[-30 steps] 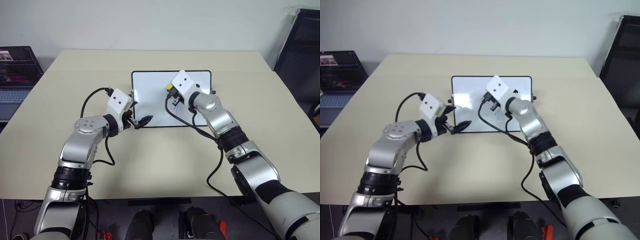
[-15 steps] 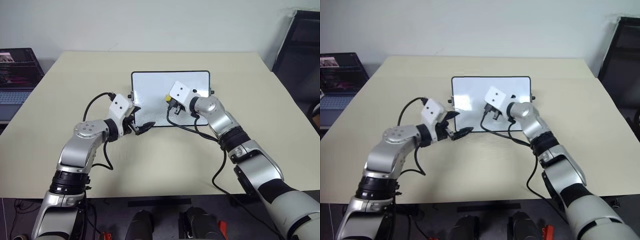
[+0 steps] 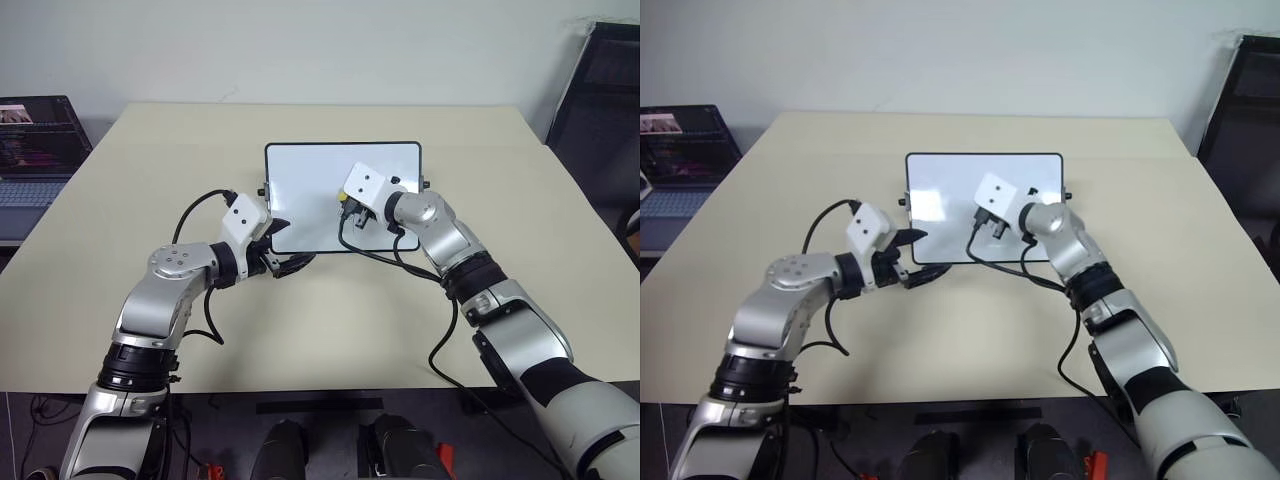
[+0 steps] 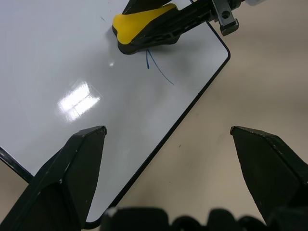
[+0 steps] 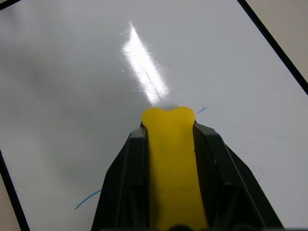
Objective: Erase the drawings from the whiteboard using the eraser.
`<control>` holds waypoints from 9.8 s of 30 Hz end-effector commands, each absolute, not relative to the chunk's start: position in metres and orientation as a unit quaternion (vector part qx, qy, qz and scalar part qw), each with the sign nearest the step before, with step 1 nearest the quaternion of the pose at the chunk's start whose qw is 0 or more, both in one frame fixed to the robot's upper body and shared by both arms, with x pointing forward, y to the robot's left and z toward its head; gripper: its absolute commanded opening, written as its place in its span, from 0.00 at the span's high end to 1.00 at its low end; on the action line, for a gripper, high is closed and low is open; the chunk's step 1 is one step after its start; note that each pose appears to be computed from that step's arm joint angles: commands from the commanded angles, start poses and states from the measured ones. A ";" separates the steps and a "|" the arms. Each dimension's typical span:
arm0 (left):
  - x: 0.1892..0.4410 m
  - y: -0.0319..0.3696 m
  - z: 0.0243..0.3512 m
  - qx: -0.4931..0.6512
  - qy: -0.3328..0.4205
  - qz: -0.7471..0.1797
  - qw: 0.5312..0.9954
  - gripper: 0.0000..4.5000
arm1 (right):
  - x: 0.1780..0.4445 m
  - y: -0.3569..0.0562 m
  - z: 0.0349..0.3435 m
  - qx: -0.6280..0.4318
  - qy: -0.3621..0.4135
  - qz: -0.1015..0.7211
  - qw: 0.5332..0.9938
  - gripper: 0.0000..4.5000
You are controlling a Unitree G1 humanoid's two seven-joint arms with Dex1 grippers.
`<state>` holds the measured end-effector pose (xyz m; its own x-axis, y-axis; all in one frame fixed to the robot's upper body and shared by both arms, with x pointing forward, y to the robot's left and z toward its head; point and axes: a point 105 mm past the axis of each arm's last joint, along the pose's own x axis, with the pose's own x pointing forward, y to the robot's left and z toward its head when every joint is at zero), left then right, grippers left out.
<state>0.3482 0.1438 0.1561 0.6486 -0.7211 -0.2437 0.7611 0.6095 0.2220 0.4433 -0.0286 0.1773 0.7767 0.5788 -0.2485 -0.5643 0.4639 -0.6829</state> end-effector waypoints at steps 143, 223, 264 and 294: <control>0.333 0.153 0.159 0.171 0.040 -0.402 0.899 0.00 | 0.415 -0.042 0.148 -0.355 0.008 0.323 0.877 0.79; 0.323 0.142 0.150 0.170 0.039 -0.444 0.879 0.00 | 0.392 -0.068 0.203 -0.247 -0.052 0.289 0.924 0.79; 0.324 0.009 0.156 0.259 -0.053 -0.711 0.651 0.00 | 0.349 -0.193 0.120 -0.041 0.102 -0.027 0.994 0.71; 0.303 0.173 0.144 0.123 -0.067 -0.149 0.979 0.00 | 0.295 -0.133 0.153 -0.080 -0.108 0.180 0.974 0.01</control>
<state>0.3066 0.1684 0.1224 0.9252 -0.3794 0.0015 0.3714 0.9065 0.2009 0.2978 -0.1310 0.1400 0.9310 0.3487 0.1076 -0.3301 0.9304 -0.1592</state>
